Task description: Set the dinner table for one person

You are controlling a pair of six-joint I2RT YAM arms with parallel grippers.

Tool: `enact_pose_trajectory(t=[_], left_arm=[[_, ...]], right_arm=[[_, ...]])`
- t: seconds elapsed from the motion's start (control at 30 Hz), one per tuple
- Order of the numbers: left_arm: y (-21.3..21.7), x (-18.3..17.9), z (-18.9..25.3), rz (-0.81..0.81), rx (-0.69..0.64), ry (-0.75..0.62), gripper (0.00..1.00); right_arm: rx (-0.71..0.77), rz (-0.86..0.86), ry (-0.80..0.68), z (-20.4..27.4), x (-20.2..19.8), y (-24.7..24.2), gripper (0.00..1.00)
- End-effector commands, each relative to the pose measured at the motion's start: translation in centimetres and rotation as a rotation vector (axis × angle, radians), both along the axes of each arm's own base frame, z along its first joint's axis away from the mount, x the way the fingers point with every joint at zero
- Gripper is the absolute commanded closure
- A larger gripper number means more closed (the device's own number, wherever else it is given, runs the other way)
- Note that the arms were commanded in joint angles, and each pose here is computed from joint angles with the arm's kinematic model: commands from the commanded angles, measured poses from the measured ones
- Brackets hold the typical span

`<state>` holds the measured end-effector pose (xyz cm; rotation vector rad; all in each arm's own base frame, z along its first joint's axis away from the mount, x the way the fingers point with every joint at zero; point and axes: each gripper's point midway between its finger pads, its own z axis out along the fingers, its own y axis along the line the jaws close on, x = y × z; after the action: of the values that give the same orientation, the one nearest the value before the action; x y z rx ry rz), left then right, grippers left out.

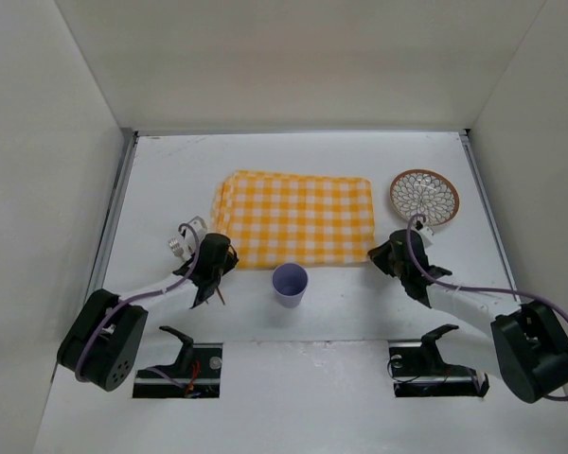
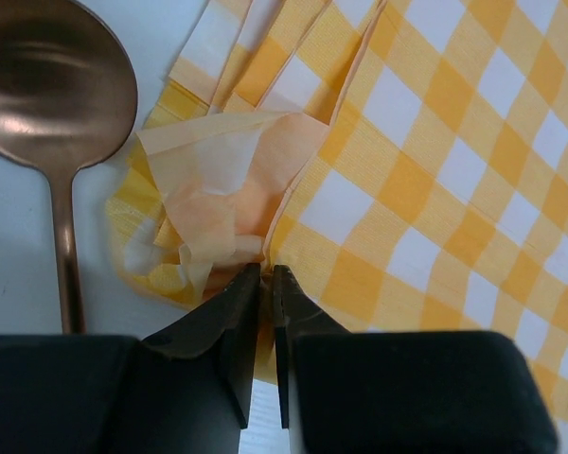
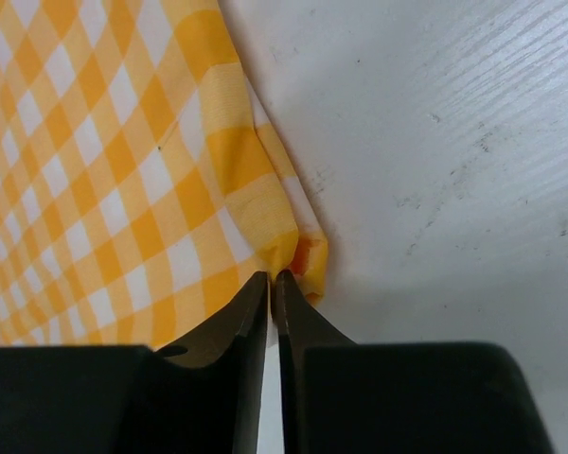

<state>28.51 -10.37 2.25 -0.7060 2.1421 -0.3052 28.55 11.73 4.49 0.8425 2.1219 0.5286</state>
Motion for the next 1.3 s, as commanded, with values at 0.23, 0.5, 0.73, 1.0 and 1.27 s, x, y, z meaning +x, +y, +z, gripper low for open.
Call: enact_pose_trajectory(t=[0.23,0.5,0.73,1.0,1.27], left_arm=[[0.4,-0.8,2.3,0.017,-0.048,-0.051,0.81],[0.4,-0.2,7.6,0.014,-0.088,-0.197,0.64],[-1.8,0.9,11.4,-0.079,-0.112,-0.355,0.59],[-2.9,1.3,10.4,-0.139,-0.1,-0.396,0.57],[-3.8,0.8,9.5,-0.175,-0.146,-0.393,0.57]], right_arm=[[-0.028,0.003,-0.078,2.9,1.4,-0.7,0.51],[-0.114,-0.134,-0.165,7.1,4.6,-6.1,0.32],[-0.118,-0.359,-0.181,8.1,7.0,-13.0,0.31],[-0.123,-0.513,-0.125,6.3,8.3,-18.6,0.32],[-0.05,-0.531,-0.096,4.0,11.0,-20.5,0.46]])
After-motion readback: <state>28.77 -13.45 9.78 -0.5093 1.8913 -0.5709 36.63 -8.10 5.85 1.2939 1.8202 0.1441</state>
